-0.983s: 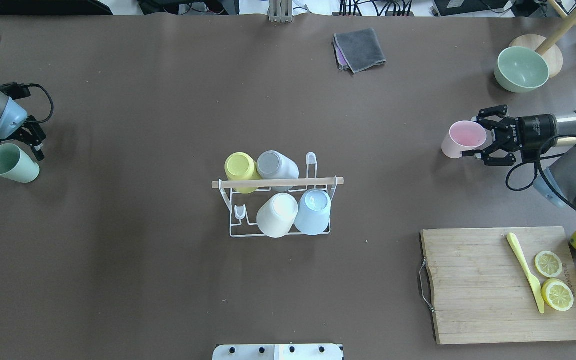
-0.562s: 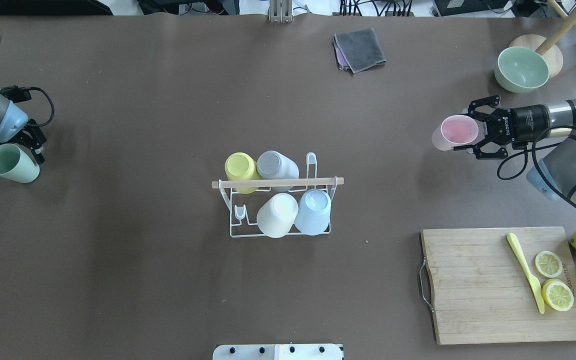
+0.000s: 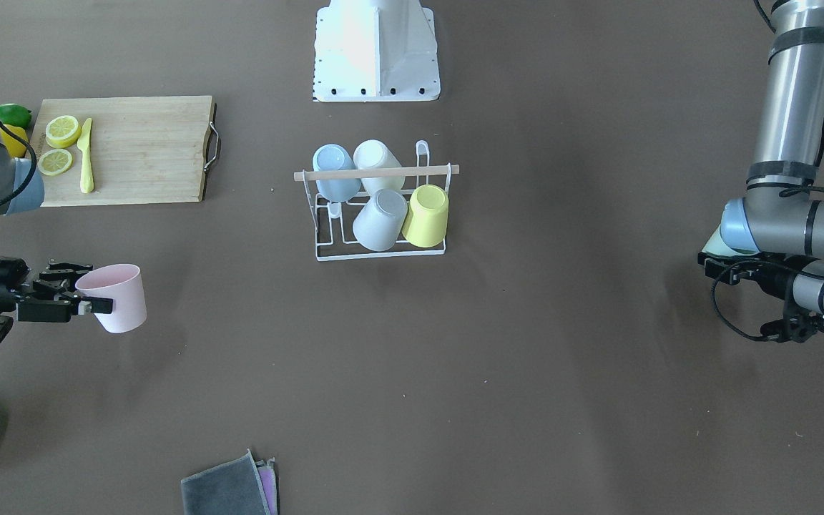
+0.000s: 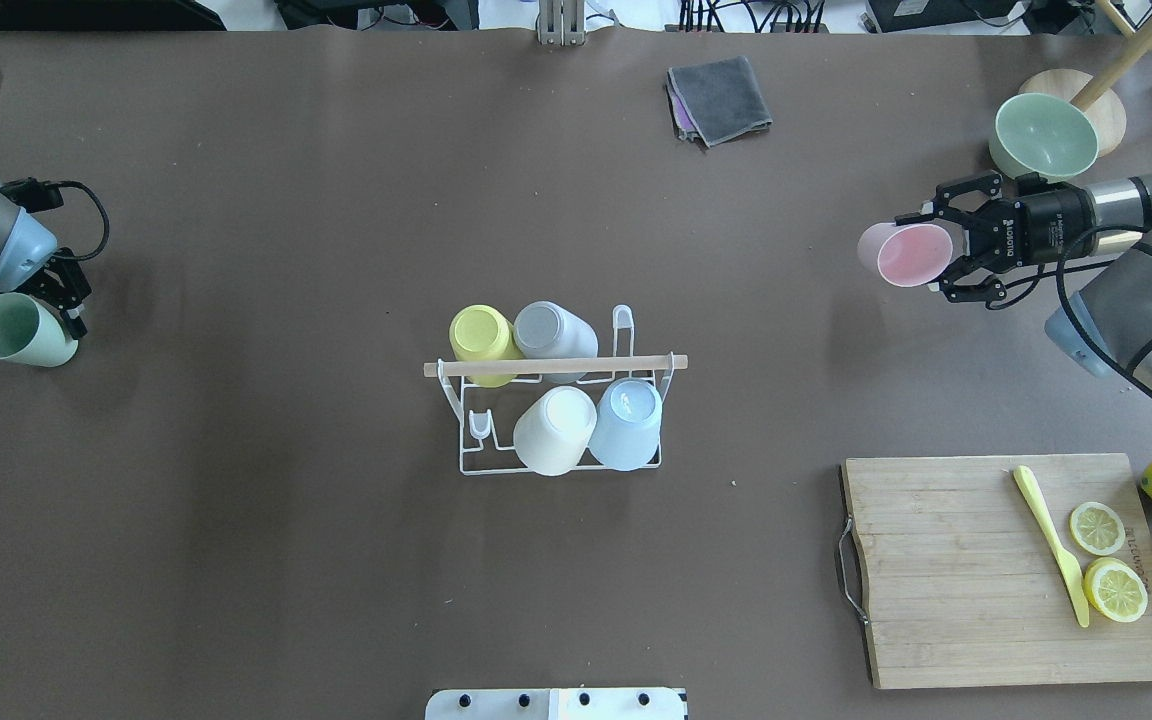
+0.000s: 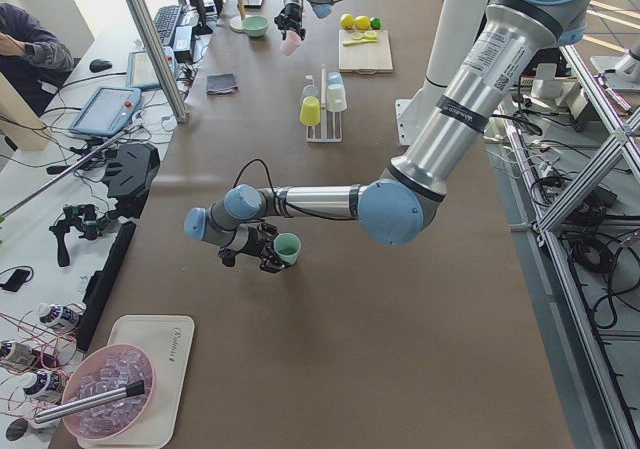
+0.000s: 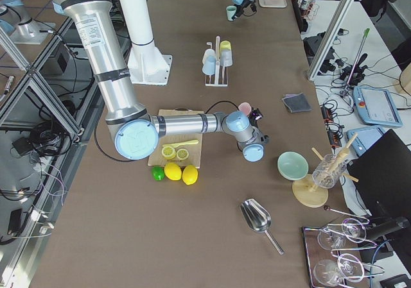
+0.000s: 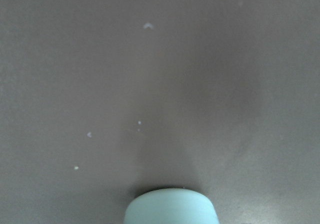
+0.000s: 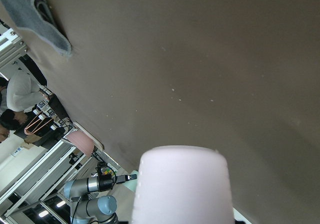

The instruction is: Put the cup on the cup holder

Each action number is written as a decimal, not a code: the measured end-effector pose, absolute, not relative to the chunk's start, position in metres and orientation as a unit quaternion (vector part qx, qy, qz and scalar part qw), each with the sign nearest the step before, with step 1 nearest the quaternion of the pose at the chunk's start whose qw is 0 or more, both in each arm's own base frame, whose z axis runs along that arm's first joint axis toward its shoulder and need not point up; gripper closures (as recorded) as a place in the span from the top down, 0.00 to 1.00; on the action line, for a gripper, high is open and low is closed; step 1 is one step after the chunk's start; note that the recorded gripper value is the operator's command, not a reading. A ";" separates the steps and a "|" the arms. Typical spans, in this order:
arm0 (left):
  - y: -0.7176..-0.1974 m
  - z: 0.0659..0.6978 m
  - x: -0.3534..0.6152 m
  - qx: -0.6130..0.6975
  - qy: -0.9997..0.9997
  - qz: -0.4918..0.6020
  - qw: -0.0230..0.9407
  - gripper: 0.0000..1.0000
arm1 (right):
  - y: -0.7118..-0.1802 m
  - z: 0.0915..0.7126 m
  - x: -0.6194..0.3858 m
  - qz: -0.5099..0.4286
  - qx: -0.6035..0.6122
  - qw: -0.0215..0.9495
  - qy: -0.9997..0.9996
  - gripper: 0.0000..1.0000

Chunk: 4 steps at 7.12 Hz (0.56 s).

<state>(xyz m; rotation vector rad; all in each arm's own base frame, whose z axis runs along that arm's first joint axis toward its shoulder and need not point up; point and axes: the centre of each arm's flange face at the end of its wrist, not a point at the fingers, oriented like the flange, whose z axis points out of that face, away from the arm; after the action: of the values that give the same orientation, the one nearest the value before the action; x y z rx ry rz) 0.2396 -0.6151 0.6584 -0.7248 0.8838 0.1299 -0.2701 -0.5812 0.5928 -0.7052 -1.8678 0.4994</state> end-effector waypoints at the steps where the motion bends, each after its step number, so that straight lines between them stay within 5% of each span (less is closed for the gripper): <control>1: -0.612 0.658 0.240 -0.343 0.417 0.063 0.839 0.48 | -0.588 0.584 -0.272 0.171 -0.243 0.529 -0.795 0.46; 4: -0.615 0.635 0.230 -0.346 0.421 0.062 0.836 0.42 | -0.606 0.555 -0.281 0.036 -0.049 0.554 -0.830 0.45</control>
<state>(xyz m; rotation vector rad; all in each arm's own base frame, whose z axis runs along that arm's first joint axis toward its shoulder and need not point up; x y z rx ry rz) 0.2297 -0.6147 0.6349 -0.7315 0.8917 0.1309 -0.2808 -0.6062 0.5546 -0.1162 -1.9613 0.0855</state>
